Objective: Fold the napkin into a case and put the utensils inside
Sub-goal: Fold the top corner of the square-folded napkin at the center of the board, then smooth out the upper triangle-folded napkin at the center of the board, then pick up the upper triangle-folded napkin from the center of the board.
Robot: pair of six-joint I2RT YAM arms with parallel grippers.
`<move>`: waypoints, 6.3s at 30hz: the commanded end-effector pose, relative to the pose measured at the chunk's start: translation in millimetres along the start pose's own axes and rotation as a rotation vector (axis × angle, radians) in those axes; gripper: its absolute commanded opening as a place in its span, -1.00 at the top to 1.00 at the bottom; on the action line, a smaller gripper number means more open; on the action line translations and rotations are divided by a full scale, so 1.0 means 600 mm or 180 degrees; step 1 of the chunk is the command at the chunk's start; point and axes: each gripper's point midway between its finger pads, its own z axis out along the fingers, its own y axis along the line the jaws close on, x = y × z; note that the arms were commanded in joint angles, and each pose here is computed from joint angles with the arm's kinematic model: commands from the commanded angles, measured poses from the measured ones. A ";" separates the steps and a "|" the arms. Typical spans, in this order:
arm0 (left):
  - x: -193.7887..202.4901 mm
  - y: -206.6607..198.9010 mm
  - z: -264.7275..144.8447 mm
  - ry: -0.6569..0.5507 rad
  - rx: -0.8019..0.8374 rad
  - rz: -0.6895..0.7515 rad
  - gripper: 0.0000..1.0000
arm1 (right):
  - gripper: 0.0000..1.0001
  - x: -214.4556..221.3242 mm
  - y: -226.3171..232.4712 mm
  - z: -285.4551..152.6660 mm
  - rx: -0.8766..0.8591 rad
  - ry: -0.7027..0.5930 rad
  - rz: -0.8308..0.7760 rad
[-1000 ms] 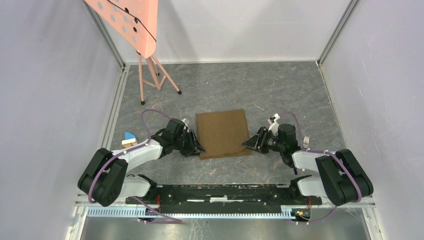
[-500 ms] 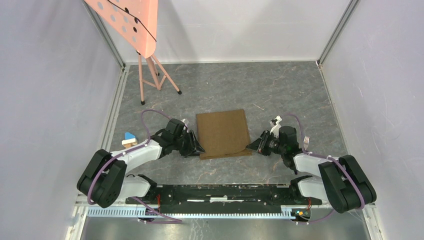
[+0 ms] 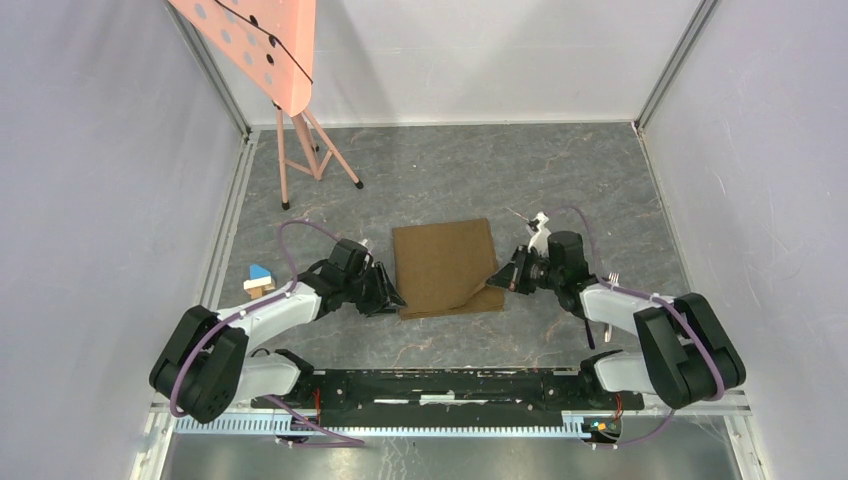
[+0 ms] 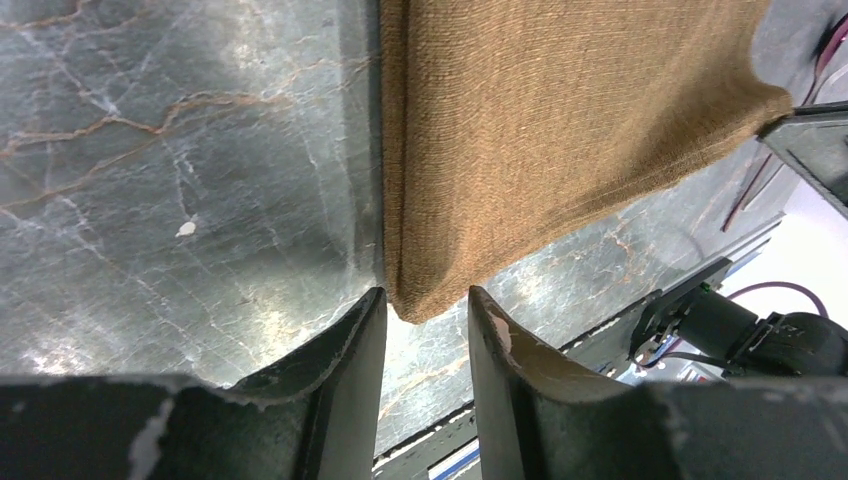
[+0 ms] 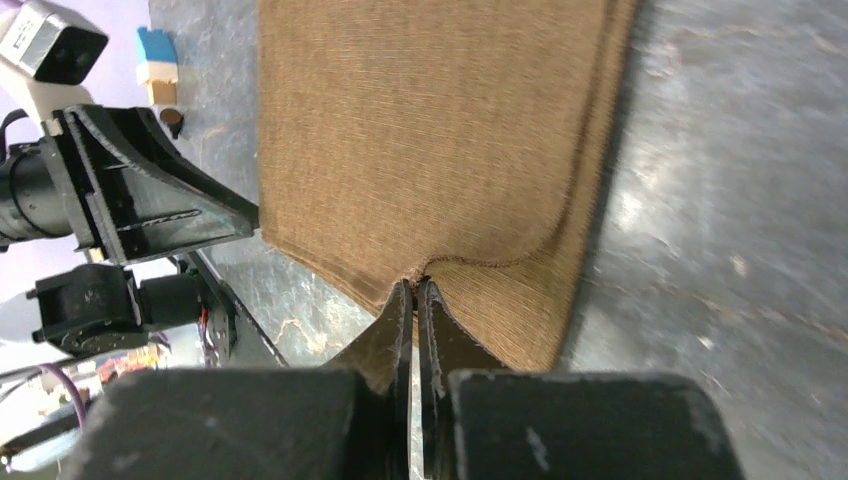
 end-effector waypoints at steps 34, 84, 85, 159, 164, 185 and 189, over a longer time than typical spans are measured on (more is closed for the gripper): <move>0.035 0.057 0.017 0.0073 -0.0350 -0.0028 0.46 | 1.00 -0.118 0.204 0.311 -0.0921 0.0073 -0.0109; -0.003 -0.020 -0.039 -0.0218 0.0035 0.0129 0.24 | 0.62 -0.134 0.194 0.378 -0.0944 0.0117 -0.0165; -0.007 -0.024 -0.041 -0.0233 0.0033 0.0146 0.20 | 0.57 -0.137 0.202 0.374 -0.0981 0.0119 -0.0173; -0.022 -0.007 0.049 -0.0037 0.0120 0.0006 0.42 | -0.28 -0.103 0.080 0.205 -0.1057 0.0590 -0.0845; -0.012 -0.007 0.046 -0.0007 0.0188 -0.0020 0.46 | -0.35 -0.152 0.026 0.215 -0.0647 0.0533 -0.0972; -0.112 -0.090 -0.104 -0.0778 0.0404 0.0123 -0.36 | -0.01 0.040 0.027 0.062 0.0490 0.0900 -0.1913; -0.107 -0.089 -0.105 -0.0780 0.0479 0.0063 -0.38 | 0.13 0.041 -0.060 0.031 0.1250 0.0919 -0.1999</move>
